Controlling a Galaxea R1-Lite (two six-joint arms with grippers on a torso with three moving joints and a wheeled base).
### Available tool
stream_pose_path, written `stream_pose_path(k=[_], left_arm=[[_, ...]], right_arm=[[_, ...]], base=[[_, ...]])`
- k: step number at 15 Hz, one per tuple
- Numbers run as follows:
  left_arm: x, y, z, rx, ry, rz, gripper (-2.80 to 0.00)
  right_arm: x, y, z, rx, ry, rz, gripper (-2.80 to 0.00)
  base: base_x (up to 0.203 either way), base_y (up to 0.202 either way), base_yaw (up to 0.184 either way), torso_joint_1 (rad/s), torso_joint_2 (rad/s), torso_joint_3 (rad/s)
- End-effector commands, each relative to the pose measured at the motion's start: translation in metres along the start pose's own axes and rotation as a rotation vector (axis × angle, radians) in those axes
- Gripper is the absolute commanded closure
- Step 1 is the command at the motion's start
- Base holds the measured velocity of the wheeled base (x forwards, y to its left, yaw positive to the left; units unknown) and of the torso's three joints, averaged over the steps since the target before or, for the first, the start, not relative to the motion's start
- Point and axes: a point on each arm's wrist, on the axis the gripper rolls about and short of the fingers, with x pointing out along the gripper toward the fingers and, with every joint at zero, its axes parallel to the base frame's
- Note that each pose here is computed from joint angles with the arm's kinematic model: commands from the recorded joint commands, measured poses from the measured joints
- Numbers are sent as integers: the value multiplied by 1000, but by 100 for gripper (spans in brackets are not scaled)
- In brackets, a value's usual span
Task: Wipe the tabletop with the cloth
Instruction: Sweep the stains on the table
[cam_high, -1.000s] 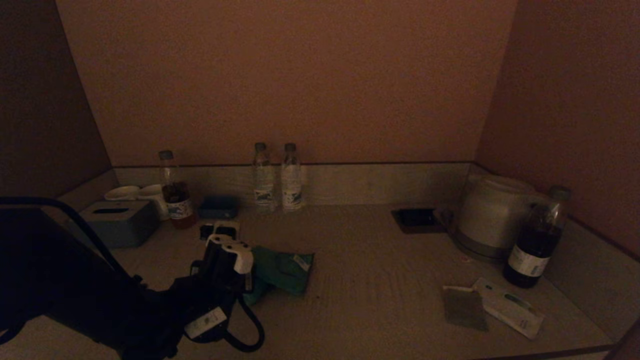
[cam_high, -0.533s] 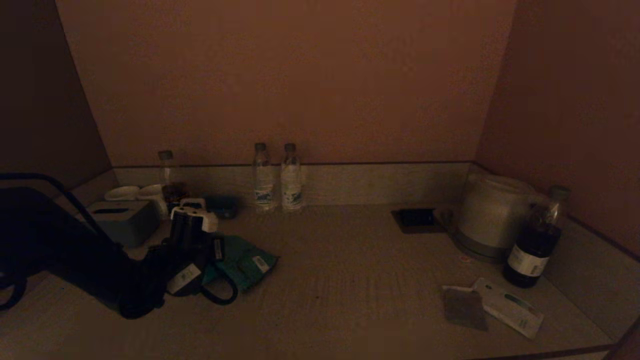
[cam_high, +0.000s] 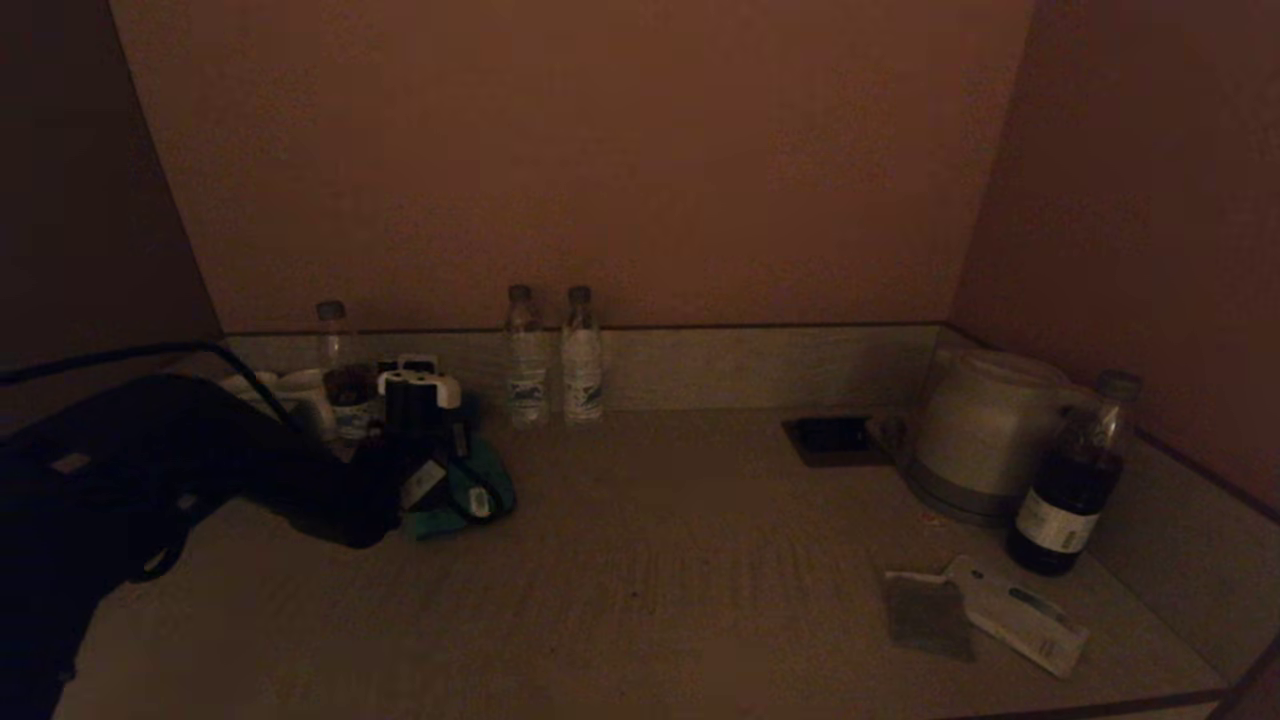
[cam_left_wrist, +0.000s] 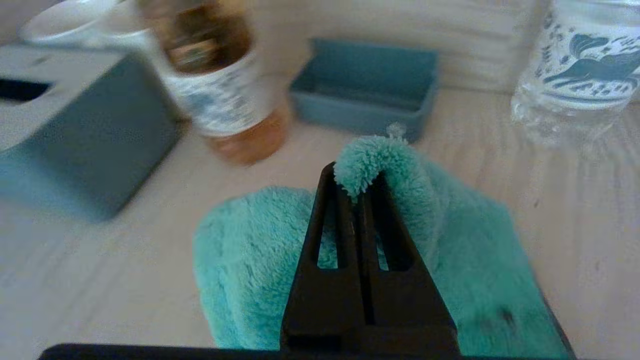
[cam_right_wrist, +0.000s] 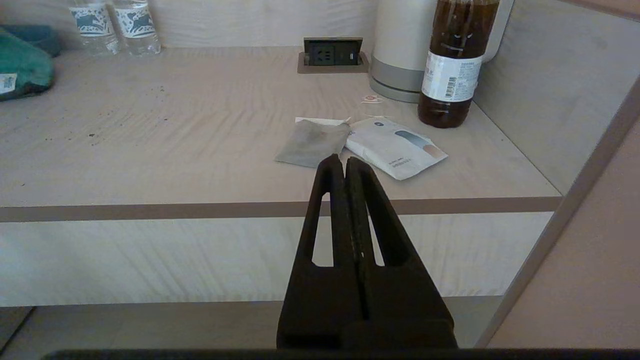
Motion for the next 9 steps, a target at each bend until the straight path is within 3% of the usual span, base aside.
stream_pose_path(k=[1,3,4,9], left_arm=[[15,-21,-23,25,15,-12,0],[7,-40,-25,39,8,-52,0],[6,-41,-25,39,8,-53,0],[-76,-120,-7,55,-62,-265,0]], right_arm=[[0,0,0,0,0,0,0],[0,0,0,0,0,0,0],[0,0,0,0,0,0,0],[0,0,0,0,0,0,0]], base=[[0,0,0,0,0,0],[0,0,0,0,0,0],[0,0,0,0,0,0],[0,0,0,0,0,0]])
